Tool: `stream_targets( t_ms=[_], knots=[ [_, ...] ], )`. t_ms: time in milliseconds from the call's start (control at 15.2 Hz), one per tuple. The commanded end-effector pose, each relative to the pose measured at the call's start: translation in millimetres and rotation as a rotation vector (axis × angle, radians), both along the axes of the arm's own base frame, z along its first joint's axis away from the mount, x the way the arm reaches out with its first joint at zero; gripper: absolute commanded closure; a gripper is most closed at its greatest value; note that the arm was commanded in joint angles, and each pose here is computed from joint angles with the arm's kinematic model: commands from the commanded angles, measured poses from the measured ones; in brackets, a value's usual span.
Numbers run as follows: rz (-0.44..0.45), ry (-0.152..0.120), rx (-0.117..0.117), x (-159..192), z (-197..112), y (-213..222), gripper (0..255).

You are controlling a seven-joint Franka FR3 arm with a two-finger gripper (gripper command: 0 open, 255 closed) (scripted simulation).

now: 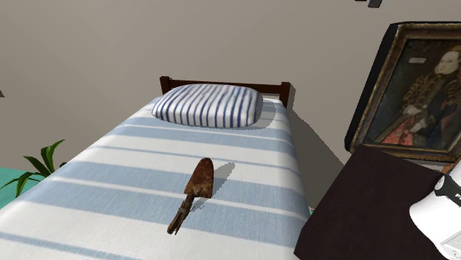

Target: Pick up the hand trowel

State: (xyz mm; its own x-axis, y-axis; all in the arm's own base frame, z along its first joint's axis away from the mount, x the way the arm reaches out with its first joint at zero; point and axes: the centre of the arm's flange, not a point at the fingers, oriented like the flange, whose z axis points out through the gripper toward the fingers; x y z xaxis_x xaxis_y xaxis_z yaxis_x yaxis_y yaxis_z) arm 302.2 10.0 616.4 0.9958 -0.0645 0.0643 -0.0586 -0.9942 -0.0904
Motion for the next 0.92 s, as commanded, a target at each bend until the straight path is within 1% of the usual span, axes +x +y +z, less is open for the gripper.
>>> stream_targets(
  t_ms=[0, 858],
  knots=[
    [0.000, 0.000, 0.000, 0, 0, 0, 0],
    [-0.185, 0.032, -0.068, 49, -115, 130, 0]
  ],
)
